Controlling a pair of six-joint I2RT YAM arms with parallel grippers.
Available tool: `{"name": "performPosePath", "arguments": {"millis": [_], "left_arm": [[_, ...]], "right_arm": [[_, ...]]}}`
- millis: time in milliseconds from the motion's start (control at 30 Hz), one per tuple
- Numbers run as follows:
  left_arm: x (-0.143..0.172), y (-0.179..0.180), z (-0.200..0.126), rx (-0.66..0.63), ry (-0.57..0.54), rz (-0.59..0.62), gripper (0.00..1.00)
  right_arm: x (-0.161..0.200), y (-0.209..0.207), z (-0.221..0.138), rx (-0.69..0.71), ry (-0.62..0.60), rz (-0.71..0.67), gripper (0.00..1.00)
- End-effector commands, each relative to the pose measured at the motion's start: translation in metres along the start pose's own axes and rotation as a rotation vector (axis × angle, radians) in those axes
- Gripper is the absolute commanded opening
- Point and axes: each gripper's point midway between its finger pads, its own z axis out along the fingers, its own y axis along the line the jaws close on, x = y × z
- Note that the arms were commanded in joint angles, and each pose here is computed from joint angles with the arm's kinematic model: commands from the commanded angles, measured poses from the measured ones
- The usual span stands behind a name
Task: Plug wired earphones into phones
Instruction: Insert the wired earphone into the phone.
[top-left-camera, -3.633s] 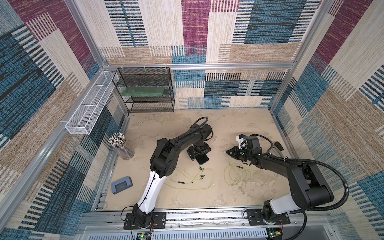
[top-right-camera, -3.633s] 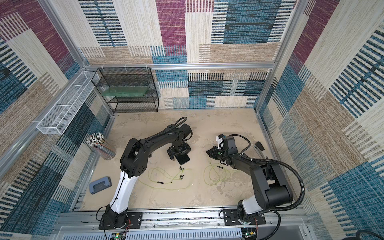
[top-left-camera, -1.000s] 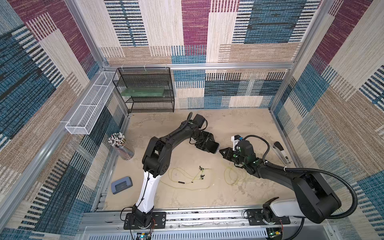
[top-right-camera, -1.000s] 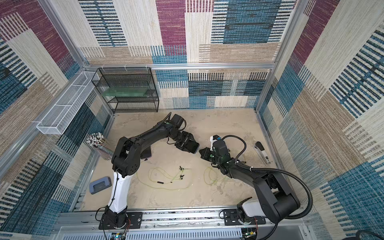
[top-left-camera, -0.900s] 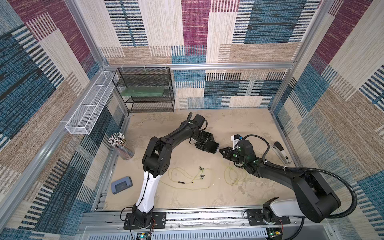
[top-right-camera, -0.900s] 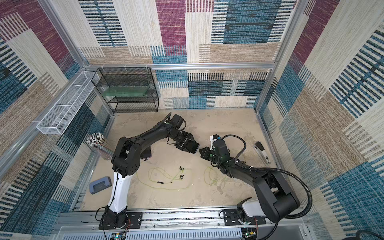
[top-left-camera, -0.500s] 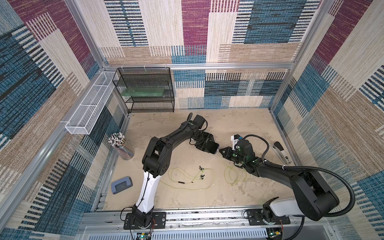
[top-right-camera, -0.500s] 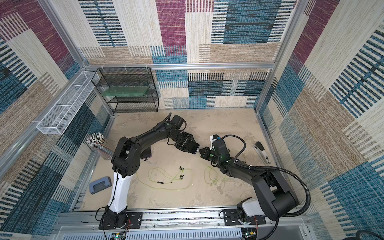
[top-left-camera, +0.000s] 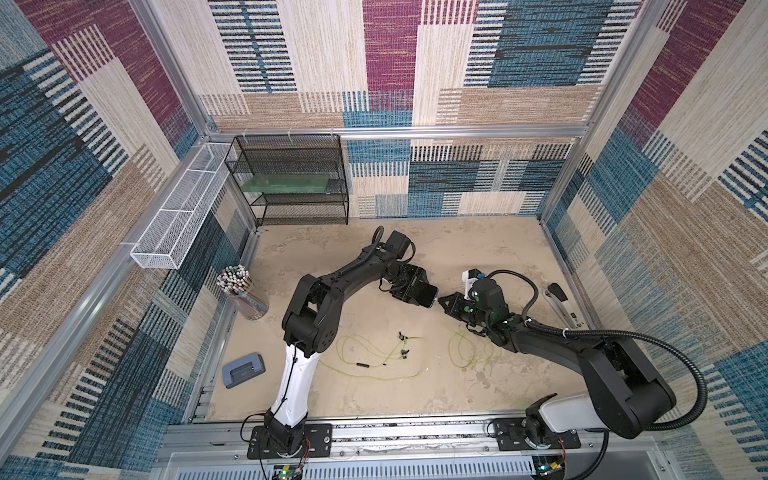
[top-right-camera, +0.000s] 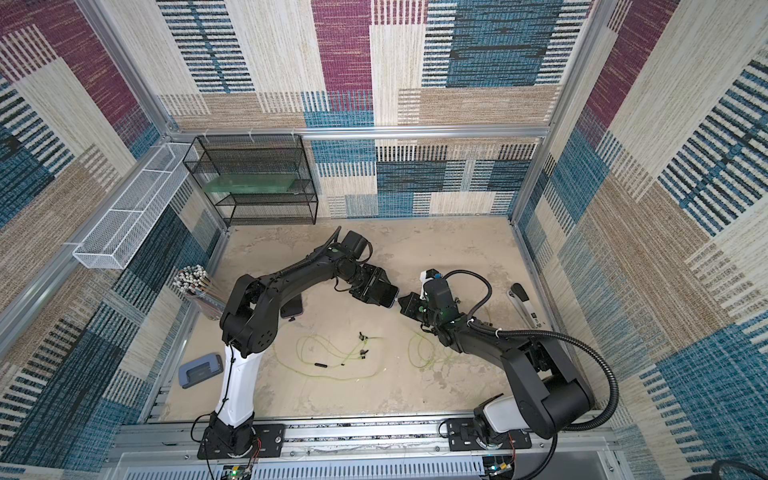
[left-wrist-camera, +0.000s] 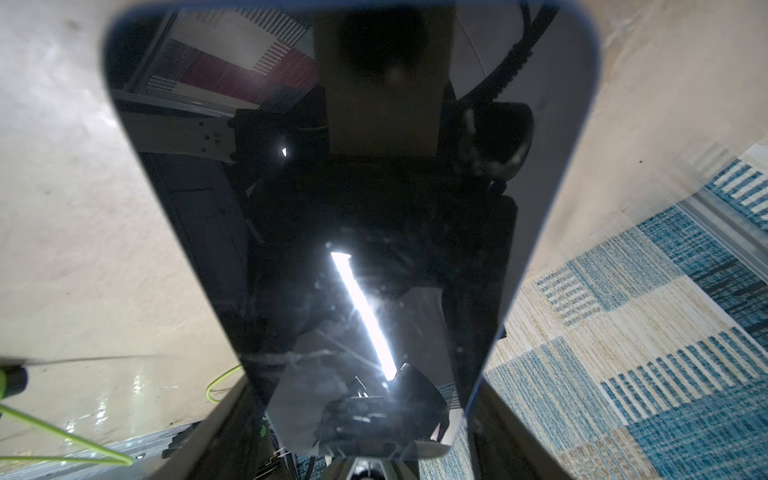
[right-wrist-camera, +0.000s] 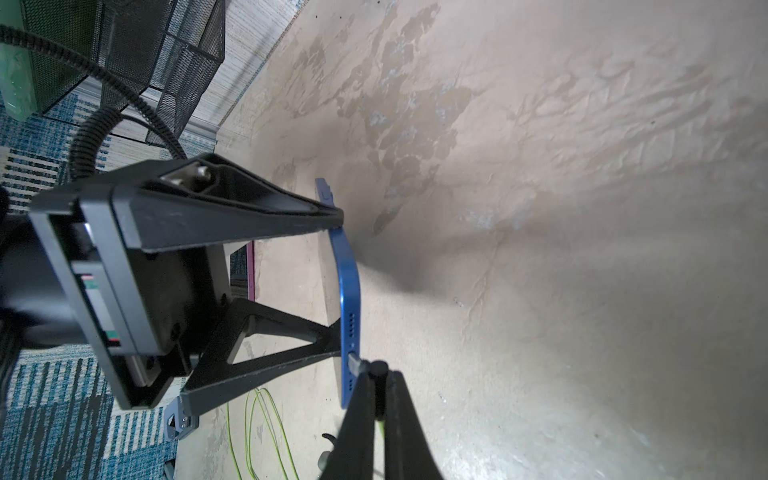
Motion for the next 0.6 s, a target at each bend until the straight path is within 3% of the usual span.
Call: {"name": "performPosePath", "arguments": {"millis": [0,567], "left_arm": [[0.0167,-0.0075,-0.0045,0.034,0.046,-0.015,0.08],[0.0179,-0.0101,-0.0046,0.079,0.008,-0.048,0.02]], "right_arm": [[-0.0080,0.0000,-0.0004,0.024,-0.040,0.013,0.00],[-0.0077,0.0073,0.0022,0.088,-0.069,0.026,0.00]]}}
